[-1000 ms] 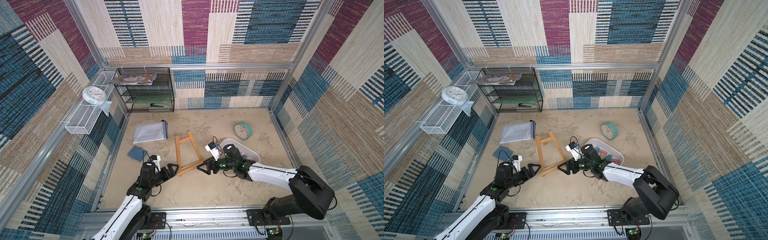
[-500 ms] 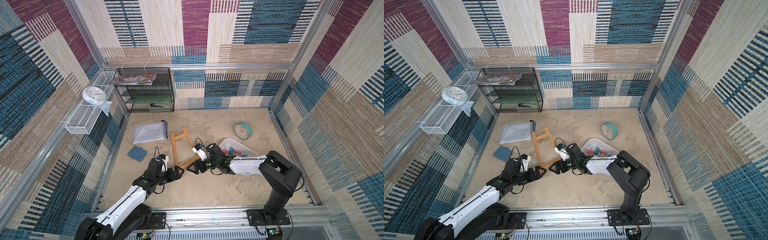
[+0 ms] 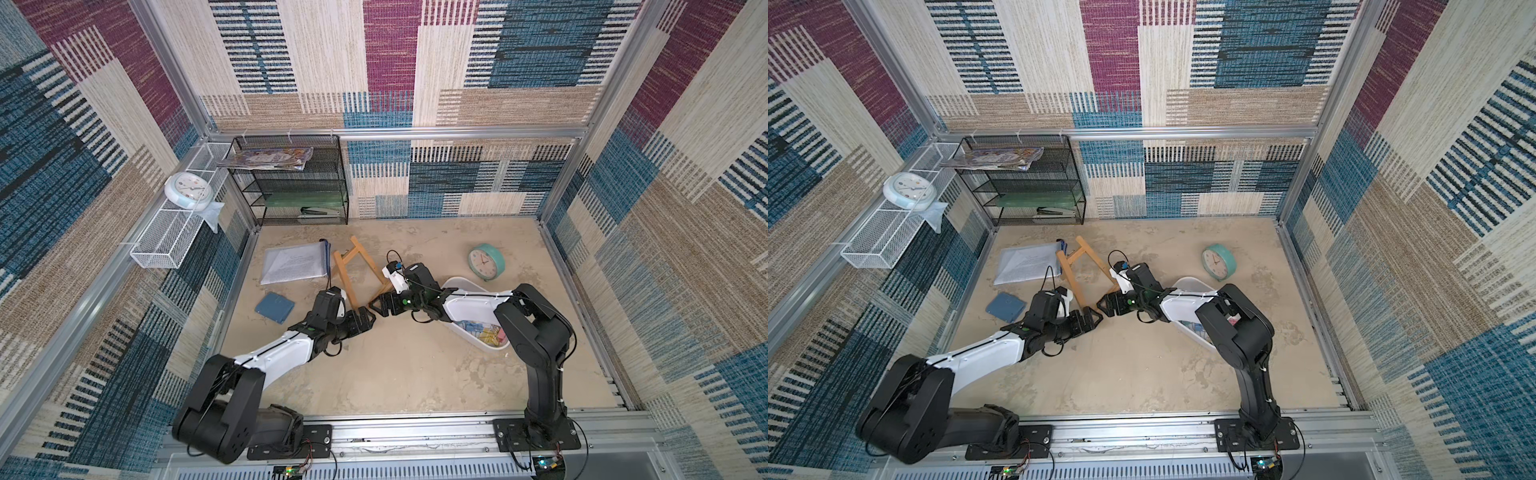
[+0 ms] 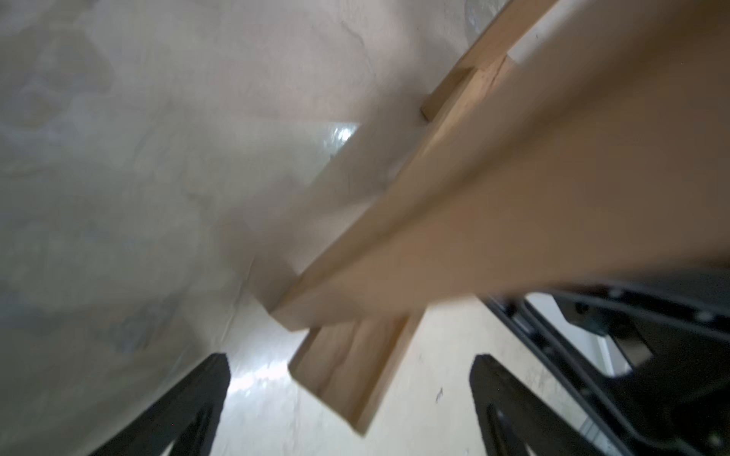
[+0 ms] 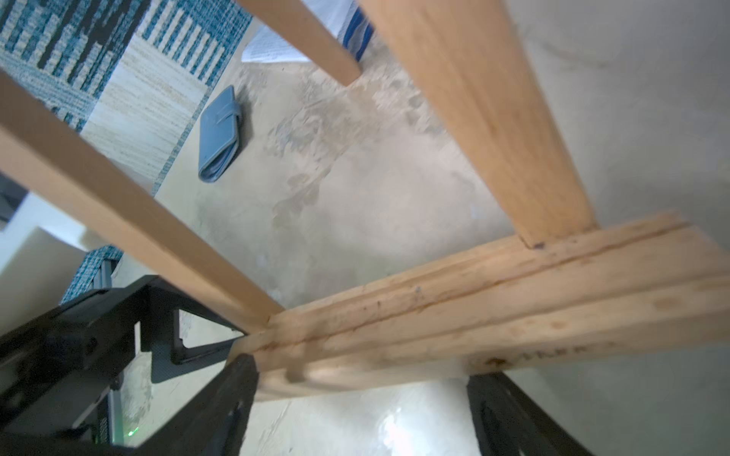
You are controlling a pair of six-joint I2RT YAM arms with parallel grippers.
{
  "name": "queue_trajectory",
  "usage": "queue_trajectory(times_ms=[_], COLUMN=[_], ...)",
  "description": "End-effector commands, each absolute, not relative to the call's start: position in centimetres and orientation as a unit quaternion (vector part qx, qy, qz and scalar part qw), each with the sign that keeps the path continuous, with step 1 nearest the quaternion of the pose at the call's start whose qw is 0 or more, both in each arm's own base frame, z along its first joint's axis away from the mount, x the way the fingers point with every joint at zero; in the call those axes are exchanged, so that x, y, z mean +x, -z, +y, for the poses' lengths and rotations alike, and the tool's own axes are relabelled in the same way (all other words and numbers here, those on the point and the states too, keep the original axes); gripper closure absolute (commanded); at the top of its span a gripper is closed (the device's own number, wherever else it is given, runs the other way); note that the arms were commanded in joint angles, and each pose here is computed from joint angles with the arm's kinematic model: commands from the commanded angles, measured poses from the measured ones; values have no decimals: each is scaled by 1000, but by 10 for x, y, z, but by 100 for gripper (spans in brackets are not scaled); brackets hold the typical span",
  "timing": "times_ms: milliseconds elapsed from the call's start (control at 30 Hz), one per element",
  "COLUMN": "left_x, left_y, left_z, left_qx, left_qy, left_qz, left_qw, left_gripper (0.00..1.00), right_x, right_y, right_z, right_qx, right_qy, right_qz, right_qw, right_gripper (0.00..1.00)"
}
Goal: Take out the binder clips from the storage box
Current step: Move the distractor to the center of the board, then move the storage box to the center of the board.
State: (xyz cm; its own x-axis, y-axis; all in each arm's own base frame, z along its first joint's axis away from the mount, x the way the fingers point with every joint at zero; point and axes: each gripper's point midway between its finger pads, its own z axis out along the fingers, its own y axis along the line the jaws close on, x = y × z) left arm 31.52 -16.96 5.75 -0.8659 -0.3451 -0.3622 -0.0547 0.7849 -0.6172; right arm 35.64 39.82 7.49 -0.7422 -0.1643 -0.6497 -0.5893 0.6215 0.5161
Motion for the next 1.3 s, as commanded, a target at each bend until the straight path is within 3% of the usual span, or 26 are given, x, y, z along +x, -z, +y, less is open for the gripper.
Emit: queue_trajectory(times_ms=[0, 233, 400, 600, 767, 1067, 1267], left_x=[350, 400, 417, 437, 421, 380, 354], left_y=[-61, -56, -51, -48, -52, -64, -78], left_z=[-187, -208, -215, -225, -217, -211, -218], left_qx=[-92, -79, -75, -66, -77, -67, -38], left_qy=[328, 333, 334, 336, 331, 333, 325], left_qz=[908, 908, 908, 912, 911, 910, 908], left_qw=[244, 243, 240, 227, 233, 240, 262], left_gripper=[1, 1, 1, 1, 1, 1, 1], right_x=[370, 402, 412, 379, 333, 279, 281], right_y=[-77, -114, -136, -155, -142, -98, -84], right_z=[393, 339, 261, 133, 42, -11, -13], right_qx=[-227, -184, -109, 67, 205, 343, 332], right_qy=[-369, -325, -235, -131, -92, -73, -73], right_qz=[857, 866, 890, 889, 876, 848, 858], right_qw=[277, 332, 375, 433, 428, 397, 386], right_gripper=[12, 11, 9, 4, 3, 28, 49])
